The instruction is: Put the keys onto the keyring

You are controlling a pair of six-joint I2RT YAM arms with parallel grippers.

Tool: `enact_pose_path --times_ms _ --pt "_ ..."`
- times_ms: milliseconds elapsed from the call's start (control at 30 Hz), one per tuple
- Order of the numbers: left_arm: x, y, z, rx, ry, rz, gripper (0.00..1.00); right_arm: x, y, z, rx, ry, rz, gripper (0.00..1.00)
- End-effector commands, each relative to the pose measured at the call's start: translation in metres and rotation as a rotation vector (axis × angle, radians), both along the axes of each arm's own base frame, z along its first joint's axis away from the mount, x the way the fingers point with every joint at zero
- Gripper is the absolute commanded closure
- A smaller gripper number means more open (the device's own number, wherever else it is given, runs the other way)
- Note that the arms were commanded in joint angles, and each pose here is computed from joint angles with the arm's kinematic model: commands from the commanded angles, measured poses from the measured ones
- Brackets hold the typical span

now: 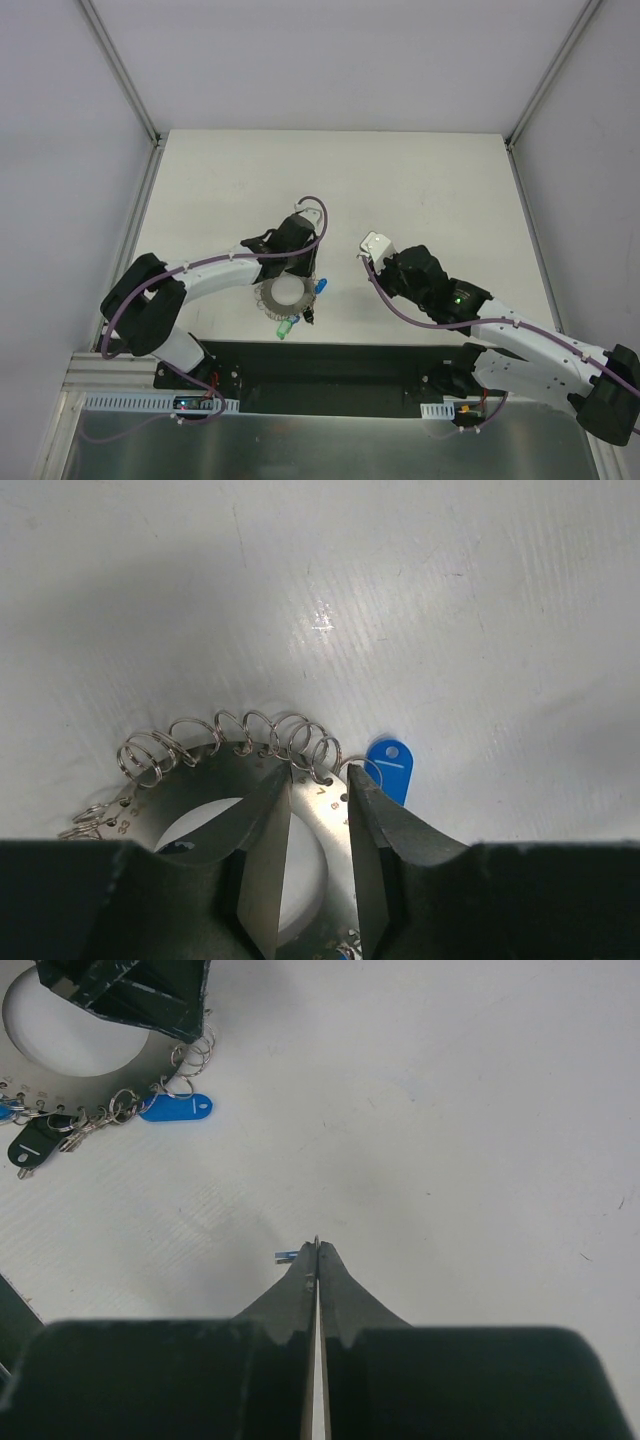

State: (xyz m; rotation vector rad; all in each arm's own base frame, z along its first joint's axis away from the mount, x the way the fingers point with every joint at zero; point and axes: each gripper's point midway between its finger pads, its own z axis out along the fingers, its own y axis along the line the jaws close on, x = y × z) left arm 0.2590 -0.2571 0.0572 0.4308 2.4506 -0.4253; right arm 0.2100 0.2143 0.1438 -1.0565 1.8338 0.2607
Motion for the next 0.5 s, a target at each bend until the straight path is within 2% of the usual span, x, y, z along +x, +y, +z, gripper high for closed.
enact_pose_path --times_ms 0,267,467 --pt "0.006 -0.008 -0.004 -0.052 0.015 0.065 0.72 0.006 0.006 0.023 0.053 -0.032 -0.019 0.99" --pt "0.000 -0.007 -0.020 -0.035 0.066 0.073 0.71 0.006 0.006 0.023 0.052 -0.033 -0.020 0.99" --pt "-0.005 -0.009 -0.029 -0.034 0.103 0.060 0.75 0.006 0.006 0.023 0.051 -0.032 -0.020 0.99"
